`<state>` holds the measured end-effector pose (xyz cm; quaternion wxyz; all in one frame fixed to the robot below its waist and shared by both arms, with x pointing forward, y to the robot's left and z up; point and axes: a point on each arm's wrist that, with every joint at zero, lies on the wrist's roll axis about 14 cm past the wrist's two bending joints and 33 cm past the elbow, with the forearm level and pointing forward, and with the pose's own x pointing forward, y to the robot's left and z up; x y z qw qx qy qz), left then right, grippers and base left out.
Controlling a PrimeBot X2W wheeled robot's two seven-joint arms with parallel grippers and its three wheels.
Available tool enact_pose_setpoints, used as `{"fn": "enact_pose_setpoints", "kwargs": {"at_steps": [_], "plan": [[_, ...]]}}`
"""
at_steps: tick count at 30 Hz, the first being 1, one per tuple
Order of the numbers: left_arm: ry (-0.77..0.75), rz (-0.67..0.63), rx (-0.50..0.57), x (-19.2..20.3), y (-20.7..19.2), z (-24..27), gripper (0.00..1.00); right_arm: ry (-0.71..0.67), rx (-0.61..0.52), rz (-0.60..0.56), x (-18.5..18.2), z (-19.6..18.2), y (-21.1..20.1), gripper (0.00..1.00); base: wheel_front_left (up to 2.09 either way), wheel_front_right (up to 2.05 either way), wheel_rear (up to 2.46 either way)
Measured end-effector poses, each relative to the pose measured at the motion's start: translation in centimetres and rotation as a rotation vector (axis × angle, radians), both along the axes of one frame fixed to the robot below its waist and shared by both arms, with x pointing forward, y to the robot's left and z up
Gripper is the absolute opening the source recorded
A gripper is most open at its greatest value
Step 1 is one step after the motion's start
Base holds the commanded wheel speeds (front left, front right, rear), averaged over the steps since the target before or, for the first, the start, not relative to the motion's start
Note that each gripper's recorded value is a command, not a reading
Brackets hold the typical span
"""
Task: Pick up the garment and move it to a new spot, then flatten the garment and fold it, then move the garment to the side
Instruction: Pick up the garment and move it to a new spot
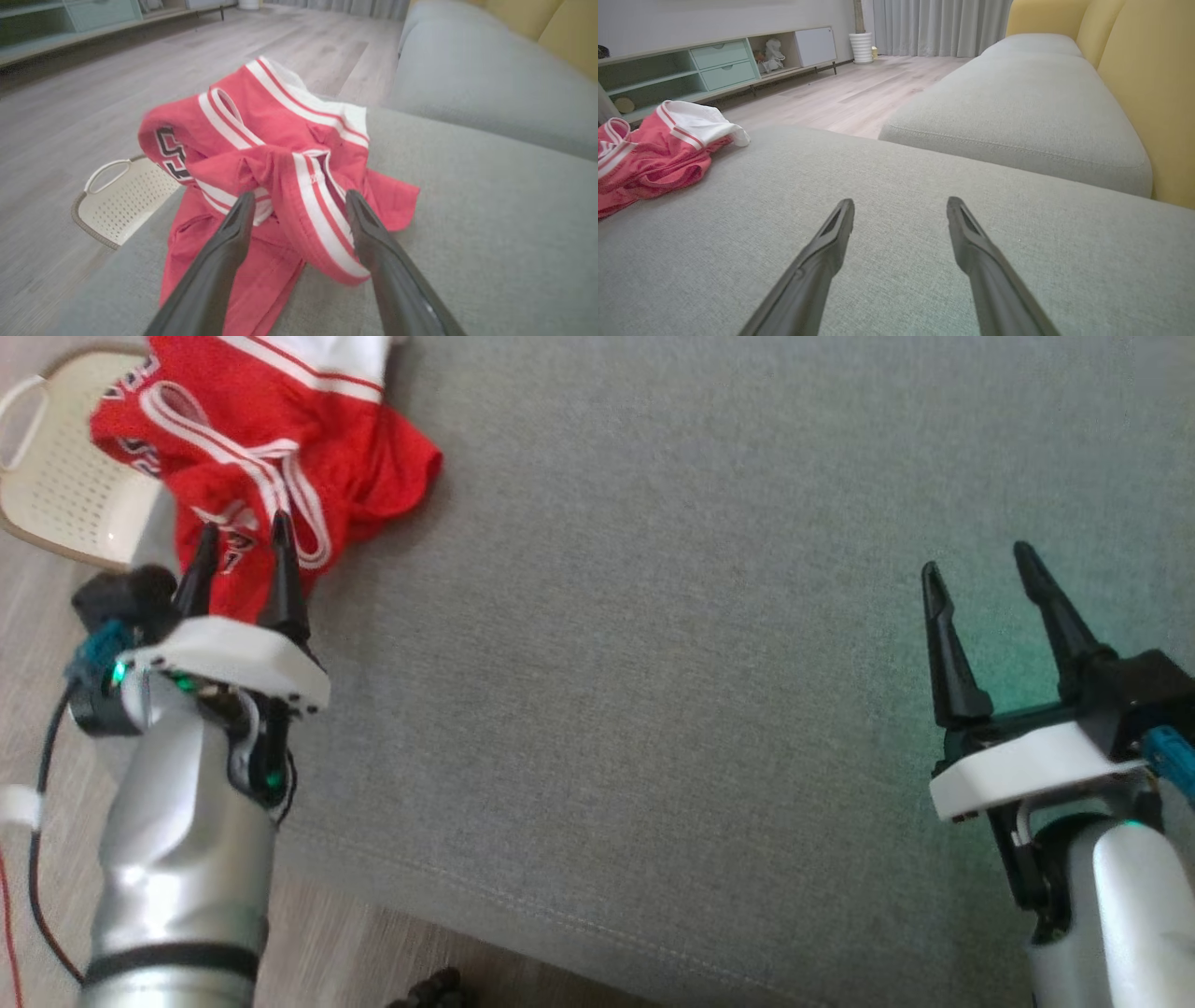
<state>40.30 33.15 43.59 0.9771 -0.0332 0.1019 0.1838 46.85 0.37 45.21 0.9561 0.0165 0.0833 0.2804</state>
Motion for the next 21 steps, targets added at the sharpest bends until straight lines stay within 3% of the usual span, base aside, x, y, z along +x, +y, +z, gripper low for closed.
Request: {"fn": "enact_pose_setpoints", "kwargs": {"at_steps": [7,8,9,10,15,21], "plan": [[0.175,-0.020,-0.028,1.1,0.5,-4.5,1.00,0.038,-0.009,-0.031,0.5,-1.8,-1.2,1.00,0.00,0.00,0.00],[0.195,-0.024,-0.034,1.2,0.4,-4.9,0.78,0.039,-0.010,-0.035,0.5,-1.9,-1.3,1.00,0.00,0.00,0.00],[0.212,-0.025,-0.040,1.2,0.4,-5.3,0.11,0.040,-0.010,-0.038,0.6,-1.9,-1.5,1.00,0.00,0.00,0.00],[0.227,-0.027,-0.044,1.2,0.3,-5.6,0.00,0.039,-0.011,-0.041,0.7,-1.9,-1.5,1.00,0.00,0.00,0.00],[0.210,-0.055,-0.004,2.0,0.7,-4.3,0.00,0.016,-0.008,-0.055,0.8,-1.1,-1.9,1.00,0.00,0.00,0.00],[0.007,-0.081,0.141,3.3,1.8,3.1,0.00,-0.049,0.017,-0.089,0.5,1.5,-2.9,1.00,0.00,0.00,0.00]]}}
